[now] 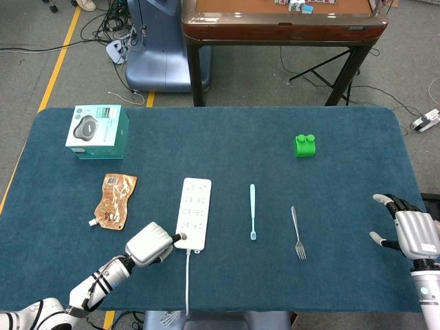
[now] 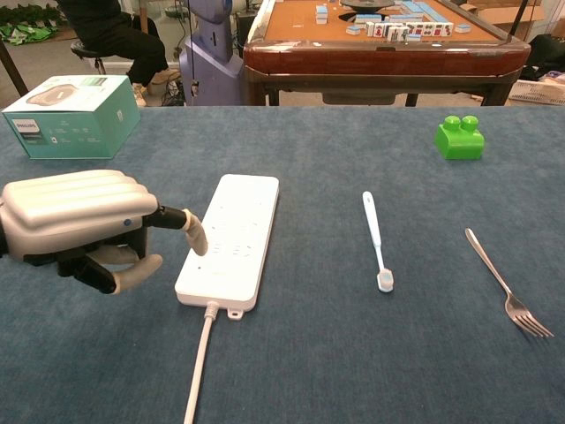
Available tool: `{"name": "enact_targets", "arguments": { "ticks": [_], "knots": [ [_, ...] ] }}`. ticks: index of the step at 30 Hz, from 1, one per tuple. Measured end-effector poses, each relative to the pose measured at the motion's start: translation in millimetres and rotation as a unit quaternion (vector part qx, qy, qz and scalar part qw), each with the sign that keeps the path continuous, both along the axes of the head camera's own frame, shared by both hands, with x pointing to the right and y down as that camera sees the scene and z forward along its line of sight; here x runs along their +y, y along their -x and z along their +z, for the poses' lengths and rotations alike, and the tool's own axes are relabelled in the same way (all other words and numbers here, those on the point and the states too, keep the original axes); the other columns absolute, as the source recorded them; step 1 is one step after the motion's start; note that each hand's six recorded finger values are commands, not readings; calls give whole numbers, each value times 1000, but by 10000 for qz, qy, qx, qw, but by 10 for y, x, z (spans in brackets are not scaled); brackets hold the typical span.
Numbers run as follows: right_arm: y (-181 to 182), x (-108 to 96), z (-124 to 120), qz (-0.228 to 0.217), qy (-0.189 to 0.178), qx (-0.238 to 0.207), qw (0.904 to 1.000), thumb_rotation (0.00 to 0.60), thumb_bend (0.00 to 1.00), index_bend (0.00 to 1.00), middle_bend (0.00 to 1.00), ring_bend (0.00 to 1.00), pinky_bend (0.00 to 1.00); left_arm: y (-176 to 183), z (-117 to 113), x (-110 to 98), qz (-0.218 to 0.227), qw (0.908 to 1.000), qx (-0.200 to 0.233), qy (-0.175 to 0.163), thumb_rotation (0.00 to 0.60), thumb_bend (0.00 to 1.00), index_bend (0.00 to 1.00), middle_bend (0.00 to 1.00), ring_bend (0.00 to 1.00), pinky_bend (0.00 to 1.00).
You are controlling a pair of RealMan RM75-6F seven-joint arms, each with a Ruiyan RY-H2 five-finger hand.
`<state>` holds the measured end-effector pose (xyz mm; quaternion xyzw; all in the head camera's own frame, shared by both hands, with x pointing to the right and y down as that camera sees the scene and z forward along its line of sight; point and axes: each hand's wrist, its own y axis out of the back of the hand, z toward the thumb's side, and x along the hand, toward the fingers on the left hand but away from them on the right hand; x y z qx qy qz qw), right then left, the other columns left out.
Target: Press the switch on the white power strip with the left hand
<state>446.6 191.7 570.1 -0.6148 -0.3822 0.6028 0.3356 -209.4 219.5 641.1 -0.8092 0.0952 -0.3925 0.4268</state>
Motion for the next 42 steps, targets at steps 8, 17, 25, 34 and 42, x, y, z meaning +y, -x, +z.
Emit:
{"name": "enact_targets", "arguments": {
  "ticks": [8,17,25,34,42],
  "knots": [
    [-1,19,29,12,51,-2,10000,600,112,239,253,260,380,-90,41,-2,72,9999,-70,-6,600,611,311,1000,996,1000],
    [-13,18,47,24,79,-2,10000,600,112,239,253,260,380,-107,131,-2,123,9995,-294,7,600,612,288,1000,996,1000],
    [-11,23,71,25,114,-15,9999,600,112,239,253,260,380,-97,208,29,171,9987,-477,20,600,611,288,1000,998,1000],
    [-11,48,115,49,179,-36,9998,600,112,239,253,260,380,-121,240,56,165,9988,-455,54,600,611,284,1000,998,1000],
    [-16,57,113,60,181,-28,9998,600,111,239,253,260,380,-136,273,39,148,9988,-467,46,600,611,280,1000,998,1000]
  ]
}}
